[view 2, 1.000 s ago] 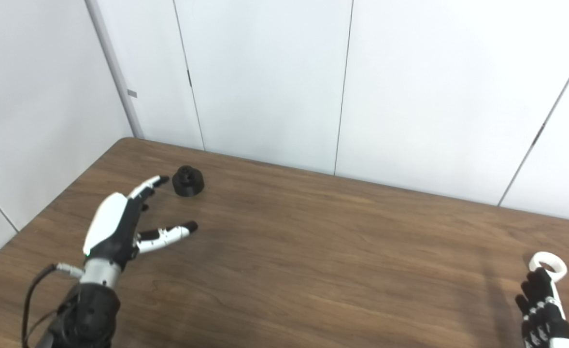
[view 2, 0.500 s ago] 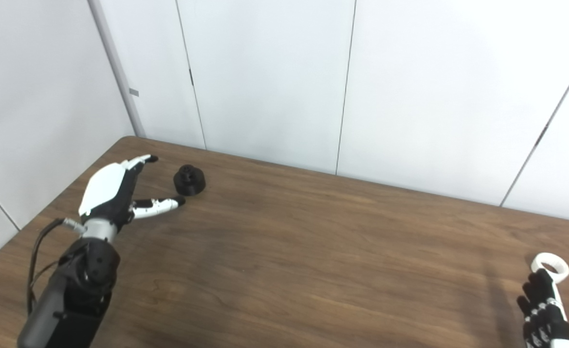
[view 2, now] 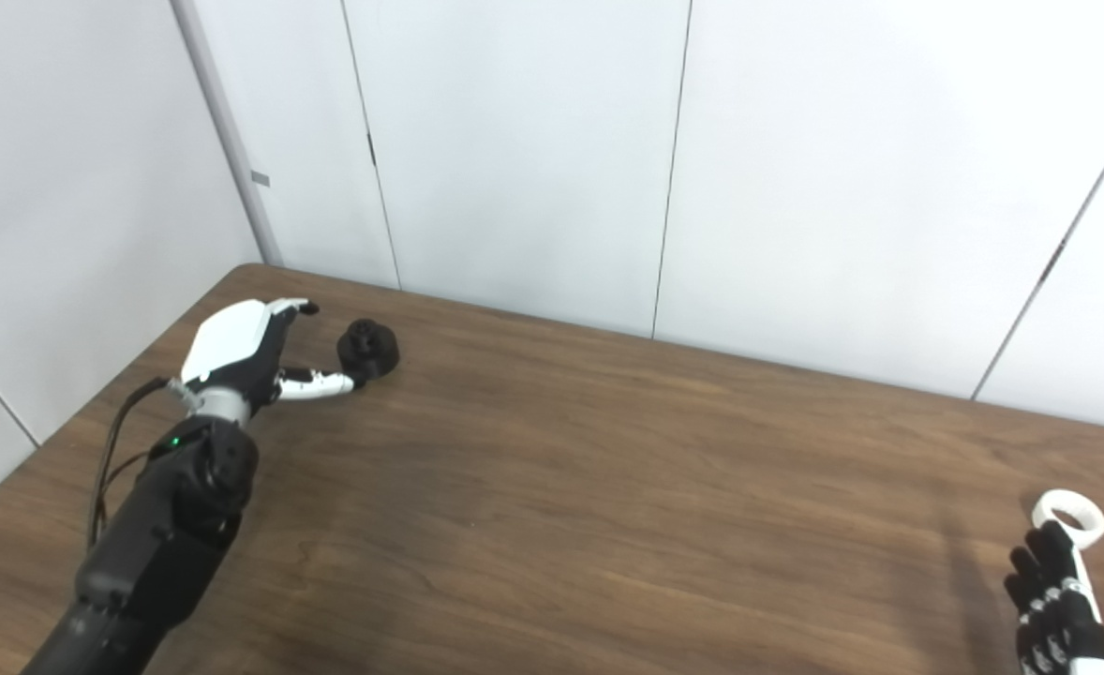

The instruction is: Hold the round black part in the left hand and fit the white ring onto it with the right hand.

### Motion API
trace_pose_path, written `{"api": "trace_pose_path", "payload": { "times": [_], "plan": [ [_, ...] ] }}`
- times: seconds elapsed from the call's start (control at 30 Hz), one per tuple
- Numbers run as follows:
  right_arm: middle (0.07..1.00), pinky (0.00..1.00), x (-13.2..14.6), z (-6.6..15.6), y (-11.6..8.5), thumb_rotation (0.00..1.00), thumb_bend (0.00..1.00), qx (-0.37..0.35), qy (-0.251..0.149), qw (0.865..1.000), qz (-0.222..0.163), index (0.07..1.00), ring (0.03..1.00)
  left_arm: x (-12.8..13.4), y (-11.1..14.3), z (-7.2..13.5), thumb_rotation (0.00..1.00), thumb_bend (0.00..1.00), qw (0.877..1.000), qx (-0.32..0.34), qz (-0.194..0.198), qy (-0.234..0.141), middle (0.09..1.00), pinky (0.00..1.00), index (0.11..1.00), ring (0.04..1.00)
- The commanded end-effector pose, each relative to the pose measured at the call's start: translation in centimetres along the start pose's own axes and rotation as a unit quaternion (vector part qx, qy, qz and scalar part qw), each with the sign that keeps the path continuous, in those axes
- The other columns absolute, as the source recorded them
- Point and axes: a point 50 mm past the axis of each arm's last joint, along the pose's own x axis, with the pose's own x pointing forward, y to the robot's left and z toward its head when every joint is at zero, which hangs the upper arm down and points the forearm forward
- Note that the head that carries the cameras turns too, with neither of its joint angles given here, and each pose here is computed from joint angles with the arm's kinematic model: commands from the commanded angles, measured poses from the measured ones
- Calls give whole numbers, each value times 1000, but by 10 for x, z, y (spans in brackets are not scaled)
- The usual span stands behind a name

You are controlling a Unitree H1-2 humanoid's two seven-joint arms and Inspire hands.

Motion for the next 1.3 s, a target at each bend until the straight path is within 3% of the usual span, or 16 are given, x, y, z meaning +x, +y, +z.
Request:
{"api": "trace_pose_path", "payload": {
  "times": [0.0,0.7,0.93,1.27],
  "plan": [
    [991,1000,-43,-39,10,1000,538,27,81,996,-20,976,984,17,27,9,444,867,999,11,47,-10,930,1000,867,966],
    [968,1000,-50,-35,14,1000,541,23,78,996,-24,969,966,67,13,18,392,924,998,-39,-4,46,936,1000,871,991],
    [968,1000,-52,-34,13,1000,545,17,79,996,-24,966,966,75,9,25,357,952,997,-53,-20,51,939,1000,858,991],
    [971,1000,-54,-31,13,1000,556,15,79,997,-23,968,967,82,1,33,347,938,998,-13,-39,43,926,1000,833,991]
  ]
}}
